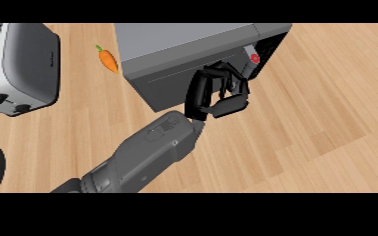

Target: Pick up the milk, place it into the microwave and close the microwave

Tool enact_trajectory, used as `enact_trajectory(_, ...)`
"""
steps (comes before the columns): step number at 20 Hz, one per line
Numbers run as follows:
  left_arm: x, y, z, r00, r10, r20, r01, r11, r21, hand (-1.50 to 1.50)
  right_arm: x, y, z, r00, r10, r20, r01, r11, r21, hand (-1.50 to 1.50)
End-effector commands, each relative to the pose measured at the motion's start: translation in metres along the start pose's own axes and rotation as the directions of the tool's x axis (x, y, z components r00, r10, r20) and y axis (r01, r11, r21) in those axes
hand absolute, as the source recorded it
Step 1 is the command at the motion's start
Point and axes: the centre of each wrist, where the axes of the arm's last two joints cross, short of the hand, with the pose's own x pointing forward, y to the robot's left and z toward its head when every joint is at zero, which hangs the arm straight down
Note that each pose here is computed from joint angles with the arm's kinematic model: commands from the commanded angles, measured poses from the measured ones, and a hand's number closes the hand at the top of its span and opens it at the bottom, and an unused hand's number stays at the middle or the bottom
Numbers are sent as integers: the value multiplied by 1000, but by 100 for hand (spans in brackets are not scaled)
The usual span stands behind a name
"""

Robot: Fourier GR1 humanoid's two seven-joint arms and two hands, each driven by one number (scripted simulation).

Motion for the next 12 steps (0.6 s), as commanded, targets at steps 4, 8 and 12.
enact_trajectory(4, 2, 7, -20, 1000, -18, -17, 18, 1000, 25, 150, 6, -1, -5, 1000, -19, 6, 18, 999, 48, -150)
enact_trajectory(8, 1, 6, -20, 1000, -21, -6, 21, 1000, 16, 150, 6, -1, -6, 999, -52, -9, 53, 995, 90, -150)
enact_trajectory(12, 2, 6, -22, 1000, -16, -14, 16, 1000, 15, 150, 6, -3, -9, 998, -66, -10, 67, 992, 104, -150)
